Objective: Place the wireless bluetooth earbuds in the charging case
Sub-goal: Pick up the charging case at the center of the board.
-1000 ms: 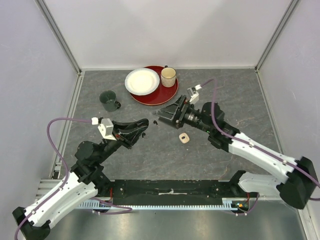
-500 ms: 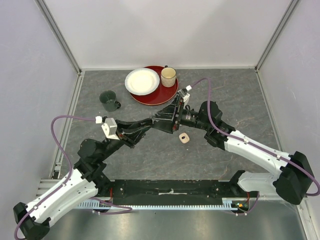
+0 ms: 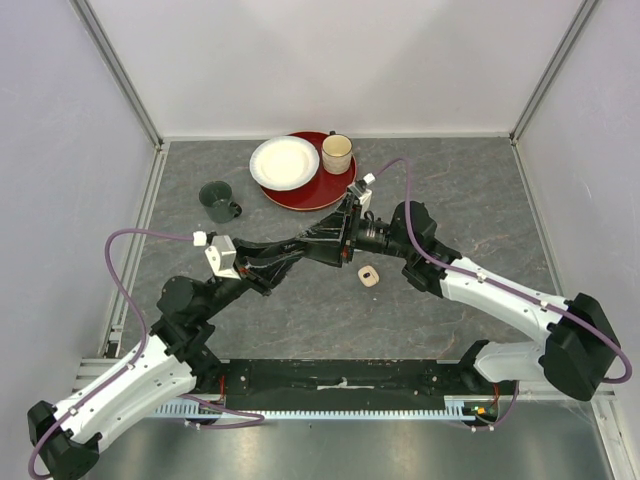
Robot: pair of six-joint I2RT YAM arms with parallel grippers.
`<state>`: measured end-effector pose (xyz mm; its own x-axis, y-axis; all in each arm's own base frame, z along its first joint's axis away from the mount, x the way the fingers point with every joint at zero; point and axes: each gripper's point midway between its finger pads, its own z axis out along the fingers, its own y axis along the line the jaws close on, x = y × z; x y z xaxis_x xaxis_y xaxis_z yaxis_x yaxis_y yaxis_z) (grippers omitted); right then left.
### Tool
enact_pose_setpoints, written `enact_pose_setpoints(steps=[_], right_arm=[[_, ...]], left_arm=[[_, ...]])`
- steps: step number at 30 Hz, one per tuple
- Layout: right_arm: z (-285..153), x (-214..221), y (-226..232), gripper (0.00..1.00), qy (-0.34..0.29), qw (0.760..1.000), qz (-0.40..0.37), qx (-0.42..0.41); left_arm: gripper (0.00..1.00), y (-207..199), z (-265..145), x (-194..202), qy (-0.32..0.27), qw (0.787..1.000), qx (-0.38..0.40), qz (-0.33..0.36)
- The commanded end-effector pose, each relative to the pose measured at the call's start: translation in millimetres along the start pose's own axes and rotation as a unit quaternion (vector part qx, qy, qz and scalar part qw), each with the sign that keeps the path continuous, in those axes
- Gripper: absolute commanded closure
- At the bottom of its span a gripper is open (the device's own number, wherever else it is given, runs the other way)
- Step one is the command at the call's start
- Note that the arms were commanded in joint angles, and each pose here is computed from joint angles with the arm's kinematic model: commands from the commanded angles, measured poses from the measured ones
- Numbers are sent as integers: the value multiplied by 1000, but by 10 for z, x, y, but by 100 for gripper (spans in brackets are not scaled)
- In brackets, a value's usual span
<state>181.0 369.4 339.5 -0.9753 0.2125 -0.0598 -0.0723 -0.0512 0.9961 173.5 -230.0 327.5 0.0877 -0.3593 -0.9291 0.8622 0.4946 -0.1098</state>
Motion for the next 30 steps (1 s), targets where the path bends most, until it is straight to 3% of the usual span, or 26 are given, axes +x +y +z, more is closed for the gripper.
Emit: enact_pose_setpoints(steps=[1,12,19,23,25,30], right_arm=[[11,67,137,30,17,999,3,-30],[25,100,120,38,23,999,23,-38],[22,134,190,62,29,998,20,-61],[16,139,228,75,29,997,18,-70],[9,134,241,80,27,997,22,-75],[-10,126,223,83,22,996,31,-85]], left_arm=[[98,-68,59,-208,-30,999,19,21],[98,-48,72,-188,-29,999,16,21],[98,-74,75,-121,-19,999,24,12],[78,-71,72,-105,-17,1000,22,2],[61,-66,63,-115,-19,1000,19,-1],[51,-51,52,-130,-26,1000,14,-1]])
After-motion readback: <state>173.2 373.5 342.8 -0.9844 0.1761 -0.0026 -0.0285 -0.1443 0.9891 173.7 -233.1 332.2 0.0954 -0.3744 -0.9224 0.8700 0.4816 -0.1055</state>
